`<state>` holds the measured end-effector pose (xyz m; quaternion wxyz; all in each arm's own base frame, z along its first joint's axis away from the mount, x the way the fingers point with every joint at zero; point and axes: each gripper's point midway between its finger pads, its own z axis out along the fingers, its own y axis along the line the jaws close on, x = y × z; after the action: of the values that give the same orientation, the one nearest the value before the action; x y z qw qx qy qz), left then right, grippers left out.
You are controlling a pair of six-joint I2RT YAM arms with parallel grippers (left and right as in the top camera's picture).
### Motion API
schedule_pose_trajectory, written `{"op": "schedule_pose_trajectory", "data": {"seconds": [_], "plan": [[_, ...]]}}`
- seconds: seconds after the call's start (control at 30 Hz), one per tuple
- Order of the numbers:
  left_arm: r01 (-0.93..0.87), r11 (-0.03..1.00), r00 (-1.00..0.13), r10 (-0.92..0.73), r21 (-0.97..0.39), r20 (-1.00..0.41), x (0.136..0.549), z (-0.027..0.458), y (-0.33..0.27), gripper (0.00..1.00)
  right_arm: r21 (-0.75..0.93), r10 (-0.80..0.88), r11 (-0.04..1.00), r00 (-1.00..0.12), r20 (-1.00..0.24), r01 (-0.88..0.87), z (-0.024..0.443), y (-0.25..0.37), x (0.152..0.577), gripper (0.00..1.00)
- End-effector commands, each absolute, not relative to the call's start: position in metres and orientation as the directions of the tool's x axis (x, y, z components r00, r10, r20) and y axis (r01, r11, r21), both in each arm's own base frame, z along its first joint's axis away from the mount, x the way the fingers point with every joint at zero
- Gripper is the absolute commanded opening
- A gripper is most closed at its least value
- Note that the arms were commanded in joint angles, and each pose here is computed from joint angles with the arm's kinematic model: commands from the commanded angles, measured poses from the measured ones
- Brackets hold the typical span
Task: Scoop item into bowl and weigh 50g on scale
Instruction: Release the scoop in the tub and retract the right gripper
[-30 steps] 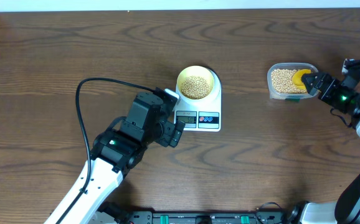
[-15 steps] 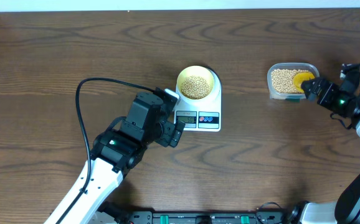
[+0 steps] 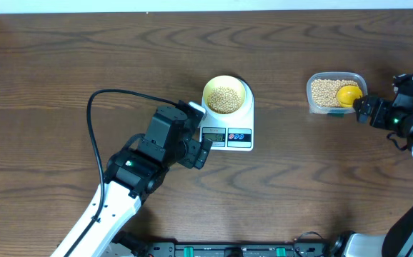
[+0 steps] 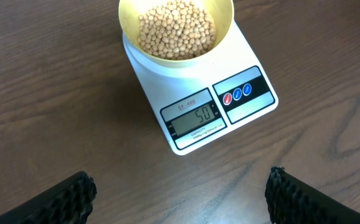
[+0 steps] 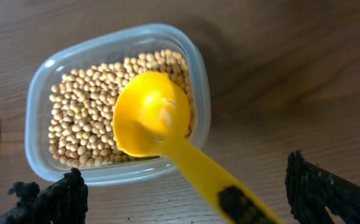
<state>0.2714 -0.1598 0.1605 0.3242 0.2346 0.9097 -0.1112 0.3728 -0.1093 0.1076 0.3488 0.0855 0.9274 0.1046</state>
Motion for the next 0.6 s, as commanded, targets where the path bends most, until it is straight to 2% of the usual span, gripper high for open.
{"op": "schedule_pose_trajectory", "data": {"seconds": [0.0,0.3,0.57], "plan": [[0.484,0.874,-0.688,0.346,-0.049,-0.639,0.273,0.159,-0.158,0.89,0.171,0.13,0.985,-0.716,-0.686,0.016,0.126,-0.112,0.373,0.99],[0.484,0.874,-0.688,0.346,-0.049,-0.638,0.273,0.159,-0.158,0.89,0.095,0.024,0.993,-0.692,-0.722,-0.064,0.14,-0.108,0.37,0.99],[0.484,0.874,-0.688,0.346,-0.049,-0.638,0.273,0.159,-0.158,0.89,0.096,-0.139,0.936,-0.606,-0.783,-0.339,0.155,-0.069,0.365,0.99]]}}
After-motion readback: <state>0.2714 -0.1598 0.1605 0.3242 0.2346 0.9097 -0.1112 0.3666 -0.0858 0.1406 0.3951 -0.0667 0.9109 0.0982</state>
